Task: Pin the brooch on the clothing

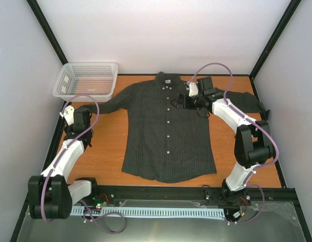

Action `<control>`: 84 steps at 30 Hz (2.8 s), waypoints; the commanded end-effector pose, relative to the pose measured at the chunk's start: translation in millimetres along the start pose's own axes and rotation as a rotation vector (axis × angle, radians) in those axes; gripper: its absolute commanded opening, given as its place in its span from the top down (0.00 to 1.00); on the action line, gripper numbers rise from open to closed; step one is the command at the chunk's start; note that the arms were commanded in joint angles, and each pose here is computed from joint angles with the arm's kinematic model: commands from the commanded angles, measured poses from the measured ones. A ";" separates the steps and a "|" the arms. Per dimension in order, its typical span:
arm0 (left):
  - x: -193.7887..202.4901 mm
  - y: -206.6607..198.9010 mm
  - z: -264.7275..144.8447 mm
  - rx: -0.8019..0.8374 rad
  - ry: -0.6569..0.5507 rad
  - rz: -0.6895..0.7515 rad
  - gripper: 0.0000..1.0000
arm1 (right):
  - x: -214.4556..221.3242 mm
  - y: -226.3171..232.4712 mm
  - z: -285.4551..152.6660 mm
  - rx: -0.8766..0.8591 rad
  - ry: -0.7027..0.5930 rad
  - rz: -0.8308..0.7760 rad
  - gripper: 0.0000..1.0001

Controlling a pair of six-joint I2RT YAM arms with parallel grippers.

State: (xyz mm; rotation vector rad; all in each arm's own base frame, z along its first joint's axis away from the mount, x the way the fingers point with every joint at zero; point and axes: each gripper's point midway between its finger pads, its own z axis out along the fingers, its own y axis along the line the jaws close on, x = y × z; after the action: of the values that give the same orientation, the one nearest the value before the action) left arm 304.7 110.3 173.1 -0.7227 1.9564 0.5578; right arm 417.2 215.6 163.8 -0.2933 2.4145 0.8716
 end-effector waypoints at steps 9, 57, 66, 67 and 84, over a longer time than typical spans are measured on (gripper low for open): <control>46.6 82.4 13.9 -0.403 0.207 -0.324 0.09 | 5.6 -2.9 6.2 -0.006 0.012 0.008 0.00; 157.6 -282.6 -141.2 1.306 0.826 0.306 0.00 | 84.0 -53.1 38.5 0.184 0.213 0.119 0.00; 194.0 -252.5 -136.9 1.158 1.002 0.292 0.00 | 133.7 -68.7 26.3 0.248 0.290 0.152 0.00; 199.2 -248.7 -139.9 1.159 1.032 0.285 0.00 | 139.9 -69.7 24.2 0.253 0.297 0.162 0.00; 161.1 -223.7 -200.6 1.350 1.063 0.235 0.00 | 139.1 -65.8 -27.0 0.328 0.209 0.143 0.00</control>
State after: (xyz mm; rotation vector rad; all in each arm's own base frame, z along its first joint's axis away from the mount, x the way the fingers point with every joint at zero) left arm 260.6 -207.9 52.6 0.1239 2.8363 -1.1552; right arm 282.9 150.5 37.1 -0.0534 2.8436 0.5997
